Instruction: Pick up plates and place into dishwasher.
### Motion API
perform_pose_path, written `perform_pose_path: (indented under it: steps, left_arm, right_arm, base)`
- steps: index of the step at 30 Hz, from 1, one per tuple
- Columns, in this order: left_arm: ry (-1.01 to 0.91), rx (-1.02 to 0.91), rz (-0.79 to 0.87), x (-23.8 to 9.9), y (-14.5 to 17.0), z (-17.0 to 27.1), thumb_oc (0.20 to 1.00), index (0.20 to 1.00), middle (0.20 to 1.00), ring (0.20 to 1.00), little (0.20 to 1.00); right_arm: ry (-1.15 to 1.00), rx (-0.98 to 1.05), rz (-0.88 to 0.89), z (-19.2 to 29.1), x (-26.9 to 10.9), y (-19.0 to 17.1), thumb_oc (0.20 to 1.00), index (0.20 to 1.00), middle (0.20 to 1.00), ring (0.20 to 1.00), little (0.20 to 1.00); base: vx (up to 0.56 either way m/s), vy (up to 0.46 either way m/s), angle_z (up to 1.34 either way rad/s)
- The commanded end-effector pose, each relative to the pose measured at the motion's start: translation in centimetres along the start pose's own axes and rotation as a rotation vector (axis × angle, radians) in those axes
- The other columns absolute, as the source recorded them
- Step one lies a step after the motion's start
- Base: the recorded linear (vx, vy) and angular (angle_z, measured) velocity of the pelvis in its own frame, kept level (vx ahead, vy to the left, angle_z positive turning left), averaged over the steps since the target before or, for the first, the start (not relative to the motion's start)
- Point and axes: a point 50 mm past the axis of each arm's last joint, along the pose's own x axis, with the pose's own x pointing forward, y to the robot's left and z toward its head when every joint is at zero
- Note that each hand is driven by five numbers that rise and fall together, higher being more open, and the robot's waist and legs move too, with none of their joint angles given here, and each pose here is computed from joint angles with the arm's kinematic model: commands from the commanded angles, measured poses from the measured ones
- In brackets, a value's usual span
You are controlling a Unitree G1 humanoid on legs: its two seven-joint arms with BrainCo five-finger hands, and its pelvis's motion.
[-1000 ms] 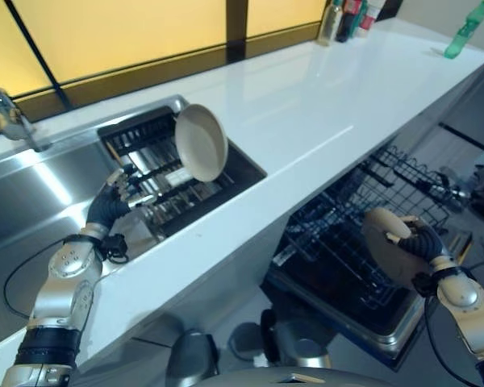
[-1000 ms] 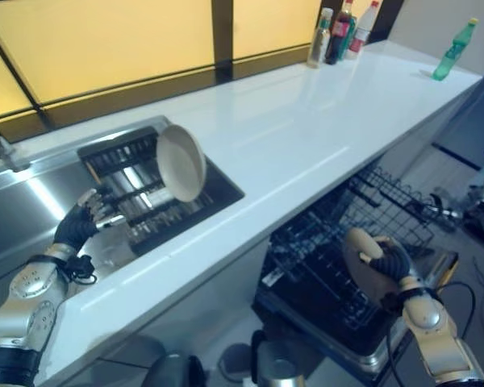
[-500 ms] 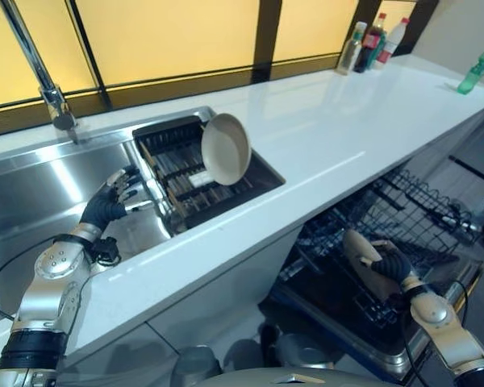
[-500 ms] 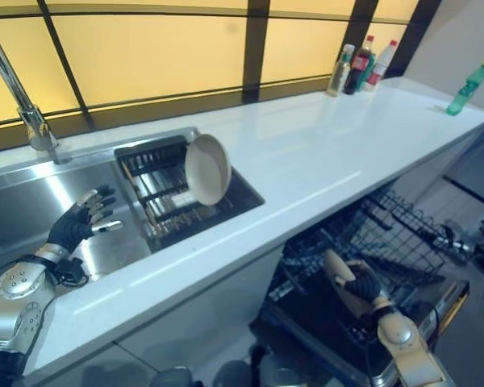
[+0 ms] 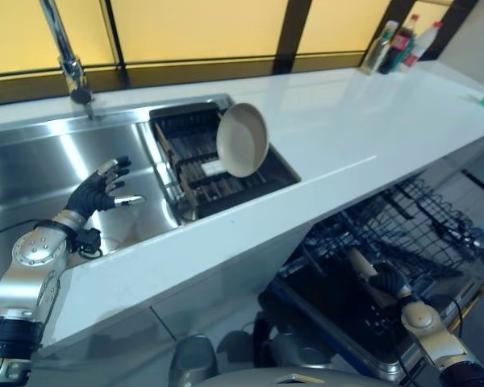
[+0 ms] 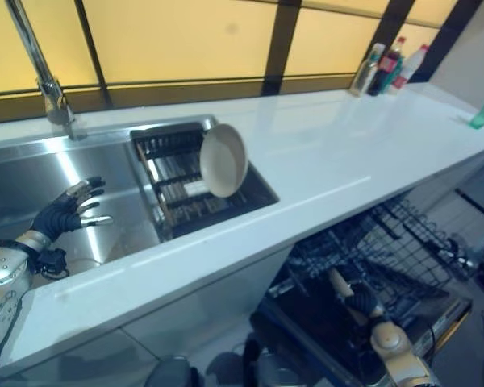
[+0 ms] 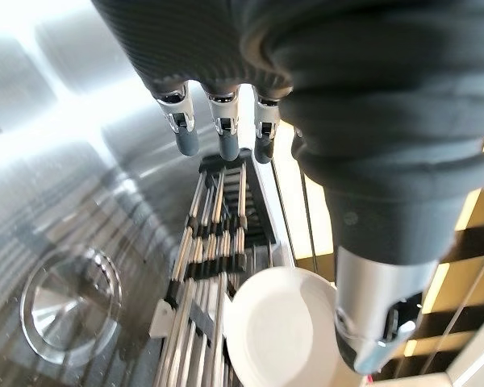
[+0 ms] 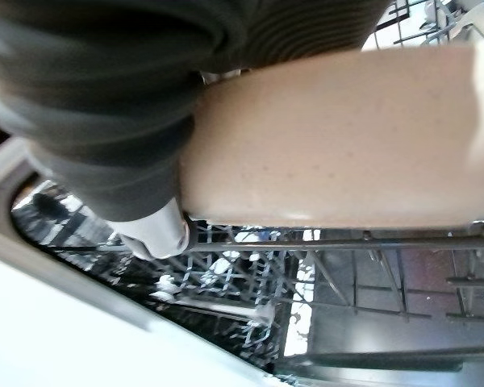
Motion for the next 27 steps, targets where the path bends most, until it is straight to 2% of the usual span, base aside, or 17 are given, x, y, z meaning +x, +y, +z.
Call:
perform_pose_path:
  steps: [1,9,23,24,25,26,27]
  left_arm:
    - [-0.04,-0.034,0.003,0.8,-0.1,0.6,1.0,1.0,1.0,1.0,1.0]
    - [-0.149,-0.041,0.03,2.6,0.2,3.7,1.0,1.0,1.0,1.0,1.0]
    - [-0.227,-0.093,0.146,3.9,-0.6,4.9,1.0,1.0,1.0,1.0,1.0]
    - [-0.233,-0.096,0.156,4.0,-0.7,4.9,1.0,1.0,1.0,1.0,1.0]
    - [-0.239,-0.098,0.164,4.0,-0.8,5.0,1.0,1.0,1.0,1.0,1.0]
    - [-0.245,-0.101,0.171,4.1,-0.9,5.0,1.0,1.0,1.0,1.0,1.0]
    - [-0.252,-0.105,0.18,4.2,-1.0,5.0,1.0,1.0,1.0,1.0,1.0]
  right_arm:
    - [-0.042,0.095,-0.034,2.2,1.8,-0.5,0.2,0.2,0.2,0.2,0.2]
    - [-0.02,0.141,-0.166,3.1,3.7,-4.7,0.2,0.2,0.2,0.2,0.2]
    - [-0.074,0.055,-0.362,7.2,4.9,-11.7,0.2,0.2,0.2,0.2,0.2]
    - [-0.079,0.05,-0.377,7.6,4.9,-12.1,0.235,0.235,0.235,0.235,0.235]
    - [-0.085,0.051,-0.392,7.9,4.9,-12.6,0.514,0.514,0.514,0.514,0.514]
    - [-0.091,0.053,-0.408,8.2,4.9,-13.1,0.893,0.893,0.893,0.893,0.893]
    - [-0.097,0.055,-0.425,8.5,4.9,-13.6,1.0,1.0,1.0,1.0,1.0]
  base:
    - [-0.22,-0.074,0.03]
    - [-0.19,-0.033,0.07]
    - [-0.11,0.02,-0.05]
    - [-0.13,0.046,-0.13]
    - [-0.12,0.034,-0.12]
    - [-0.13,0.037,0.01]
    - [-0.13,0.047,0.24]
